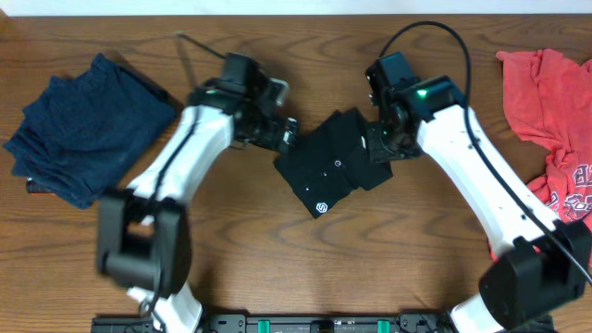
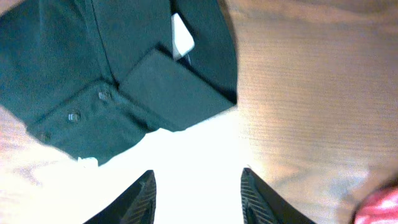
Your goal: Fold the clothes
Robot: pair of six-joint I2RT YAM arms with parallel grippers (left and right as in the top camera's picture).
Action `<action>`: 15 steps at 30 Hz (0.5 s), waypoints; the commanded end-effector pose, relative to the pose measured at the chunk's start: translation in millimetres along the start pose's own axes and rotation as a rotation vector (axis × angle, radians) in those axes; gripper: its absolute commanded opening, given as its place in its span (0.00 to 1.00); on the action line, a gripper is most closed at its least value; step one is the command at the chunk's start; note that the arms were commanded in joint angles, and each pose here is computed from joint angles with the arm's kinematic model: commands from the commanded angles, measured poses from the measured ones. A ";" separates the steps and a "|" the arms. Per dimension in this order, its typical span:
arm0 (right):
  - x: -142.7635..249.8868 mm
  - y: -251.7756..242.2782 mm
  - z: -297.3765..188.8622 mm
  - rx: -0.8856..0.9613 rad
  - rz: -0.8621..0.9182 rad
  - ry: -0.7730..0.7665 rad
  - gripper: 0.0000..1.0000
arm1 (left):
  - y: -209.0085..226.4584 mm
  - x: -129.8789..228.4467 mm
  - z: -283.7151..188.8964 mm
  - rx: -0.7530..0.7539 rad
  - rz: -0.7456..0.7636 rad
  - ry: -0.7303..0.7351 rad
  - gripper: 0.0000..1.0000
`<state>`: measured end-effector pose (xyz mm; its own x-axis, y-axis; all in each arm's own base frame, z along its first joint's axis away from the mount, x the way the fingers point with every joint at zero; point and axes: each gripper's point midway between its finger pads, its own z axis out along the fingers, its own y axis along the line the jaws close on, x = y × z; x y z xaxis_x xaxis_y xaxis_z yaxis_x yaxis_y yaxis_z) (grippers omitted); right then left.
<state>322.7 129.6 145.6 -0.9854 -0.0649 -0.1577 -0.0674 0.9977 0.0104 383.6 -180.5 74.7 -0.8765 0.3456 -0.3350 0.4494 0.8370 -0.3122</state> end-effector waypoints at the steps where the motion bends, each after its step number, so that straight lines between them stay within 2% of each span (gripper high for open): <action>1: 2.2 -11.2 -20.8 0.013 0.050 -0.037 0.45 | -2.9 -14.8 20.6 0.027 0.125 0.010 0.98; 7: 8.8 -25.6 -45.3 0.014 0.079 -0.080 0.49 | -16.6 -28.0 47.6 0.164 0.133 0.000 0.98; 15: 10.0 -31.1 -49.1 0.015 0.094 -0.085 0.49 | -33.9 -3.5 85.8 0.280 0.106 0.094 0.98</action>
<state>305.7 100.5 186.3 -0.9750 0.0107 -0.2220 0.0073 0.9998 0.0162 396.5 -233.6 21.4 -0.8317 0.4523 -0.3219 0.5550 0.6903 -0.4642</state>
